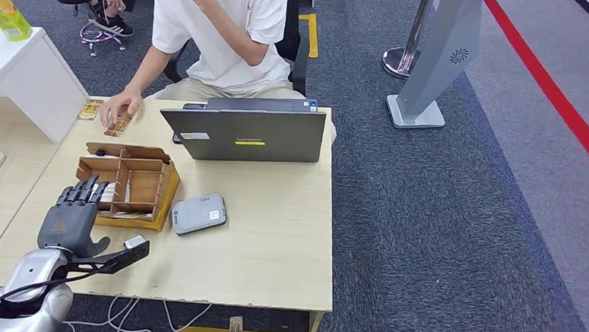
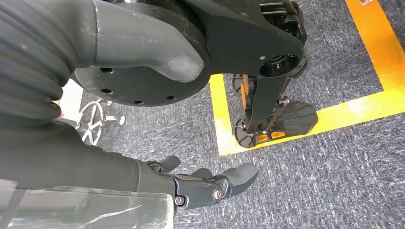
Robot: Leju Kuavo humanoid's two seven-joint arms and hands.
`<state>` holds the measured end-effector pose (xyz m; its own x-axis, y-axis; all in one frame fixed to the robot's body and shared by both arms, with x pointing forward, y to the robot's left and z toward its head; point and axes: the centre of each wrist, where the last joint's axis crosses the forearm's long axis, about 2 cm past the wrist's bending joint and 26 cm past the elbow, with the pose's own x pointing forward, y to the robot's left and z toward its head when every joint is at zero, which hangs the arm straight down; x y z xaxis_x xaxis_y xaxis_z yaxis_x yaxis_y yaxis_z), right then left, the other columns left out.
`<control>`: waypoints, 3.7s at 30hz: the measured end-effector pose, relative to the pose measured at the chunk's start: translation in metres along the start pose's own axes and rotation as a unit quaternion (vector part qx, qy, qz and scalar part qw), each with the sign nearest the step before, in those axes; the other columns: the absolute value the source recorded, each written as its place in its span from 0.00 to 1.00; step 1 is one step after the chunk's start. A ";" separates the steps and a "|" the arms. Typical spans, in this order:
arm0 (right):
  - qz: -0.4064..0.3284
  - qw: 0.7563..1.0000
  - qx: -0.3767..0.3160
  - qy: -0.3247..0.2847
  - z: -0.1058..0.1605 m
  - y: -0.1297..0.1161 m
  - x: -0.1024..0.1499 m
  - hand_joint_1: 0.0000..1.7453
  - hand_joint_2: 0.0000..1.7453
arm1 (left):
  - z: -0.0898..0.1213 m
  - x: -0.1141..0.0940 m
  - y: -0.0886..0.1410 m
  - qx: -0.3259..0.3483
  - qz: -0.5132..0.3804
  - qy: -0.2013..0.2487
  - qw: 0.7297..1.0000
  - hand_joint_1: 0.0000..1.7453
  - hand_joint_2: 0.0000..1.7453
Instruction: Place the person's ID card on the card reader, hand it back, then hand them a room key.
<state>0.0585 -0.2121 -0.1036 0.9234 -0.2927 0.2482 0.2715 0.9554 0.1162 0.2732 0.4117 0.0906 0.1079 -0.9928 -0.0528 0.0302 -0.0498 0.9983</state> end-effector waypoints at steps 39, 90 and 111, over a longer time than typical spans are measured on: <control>0.010 1.000 0.001 0.004 0.000 0.000 0.000 0.00 1.00 | 0.020 0.022 -0.006 0.083 0.020 -0.088 0.993 0.00 1.00; 0.019 1.000 0.004 0.010 0.000 0.000 0.000 0.00 1.00 | -0.015 0.036 0.005 0.036 0.024 -0.039 0.998 0.00 1.00; 0.019 1.000 0.004 0.010 0.000 0.000 0.000 0.00 1.00 | -0.013 0.034 0.000 0.028 0.039 -0.053 0.997 1.00 1.00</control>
<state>0.0589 -0.2120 -0.1035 0.9383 -0.2558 0.2325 0.2348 0.9653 0.1144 0.2895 0.3790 0.0880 0.0026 -0.9997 0.0245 -0.0292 0.0244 0.9993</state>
